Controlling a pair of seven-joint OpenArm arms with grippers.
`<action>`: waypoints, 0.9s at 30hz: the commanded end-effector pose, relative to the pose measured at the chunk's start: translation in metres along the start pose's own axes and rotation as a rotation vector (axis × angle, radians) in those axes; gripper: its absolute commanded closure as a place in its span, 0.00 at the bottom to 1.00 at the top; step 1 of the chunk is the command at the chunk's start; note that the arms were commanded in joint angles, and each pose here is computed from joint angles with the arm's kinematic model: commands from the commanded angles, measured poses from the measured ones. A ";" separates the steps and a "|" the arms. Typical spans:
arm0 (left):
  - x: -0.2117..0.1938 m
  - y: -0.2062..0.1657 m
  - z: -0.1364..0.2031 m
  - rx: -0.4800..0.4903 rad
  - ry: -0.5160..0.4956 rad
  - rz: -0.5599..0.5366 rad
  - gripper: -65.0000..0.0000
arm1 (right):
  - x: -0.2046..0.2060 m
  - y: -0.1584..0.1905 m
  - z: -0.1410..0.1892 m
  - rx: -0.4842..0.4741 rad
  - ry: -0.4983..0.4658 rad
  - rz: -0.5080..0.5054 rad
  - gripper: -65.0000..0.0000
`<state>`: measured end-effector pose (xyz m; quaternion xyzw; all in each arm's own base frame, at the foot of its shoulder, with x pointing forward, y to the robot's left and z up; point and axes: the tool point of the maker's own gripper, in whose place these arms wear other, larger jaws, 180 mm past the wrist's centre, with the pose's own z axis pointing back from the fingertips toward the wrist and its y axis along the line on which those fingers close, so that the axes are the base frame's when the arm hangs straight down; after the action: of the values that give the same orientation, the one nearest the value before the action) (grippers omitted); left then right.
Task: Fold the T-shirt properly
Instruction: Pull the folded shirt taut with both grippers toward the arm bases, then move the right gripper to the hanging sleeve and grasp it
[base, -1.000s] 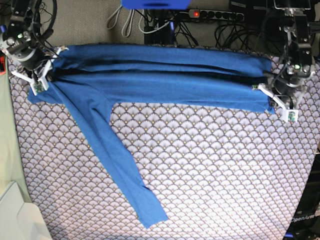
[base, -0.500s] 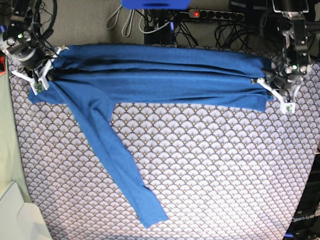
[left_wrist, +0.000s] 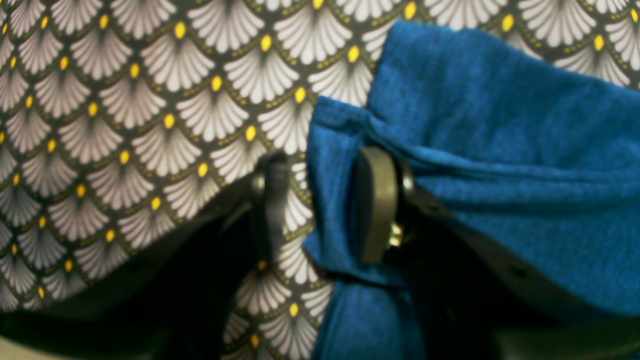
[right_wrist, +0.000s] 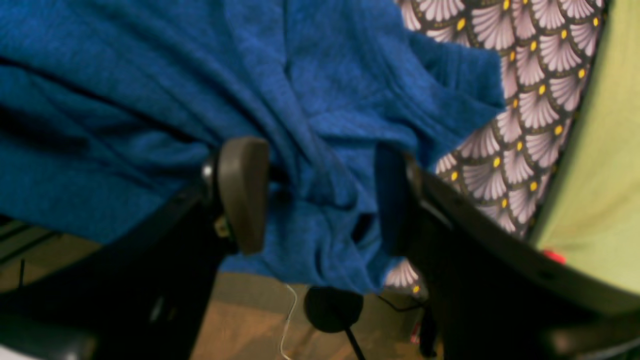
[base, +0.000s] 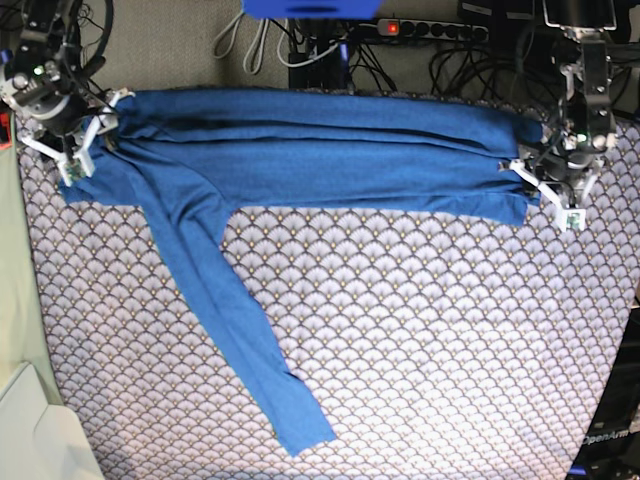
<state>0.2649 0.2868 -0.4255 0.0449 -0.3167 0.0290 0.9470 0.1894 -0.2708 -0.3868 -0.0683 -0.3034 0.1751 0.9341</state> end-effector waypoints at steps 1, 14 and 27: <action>0.002 -0.003 0.002 -0.017 0.004 -0.010 0.64 | 0.003 -0.013 0.007 -0.037 -0.012 0.006 0.47; 0.001 0.001 0.002 -0.009 0.016 -0.008 0.64 | 0.058 -0.053 0.004 -0.131 -0.123 -0.001 0.47; 0.004 0.000 0.001 -0.006 0.031 -0.001 0.64 | 0.214 -0.006 -0.099 0.080 -0.137 0.112 0.47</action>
<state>0.2657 0.2867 -0.4253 0.0431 -0.3014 0.0319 0.9520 0.3990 -0.1945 -0.3692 -0.0234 -0.3281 0.2469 0.9115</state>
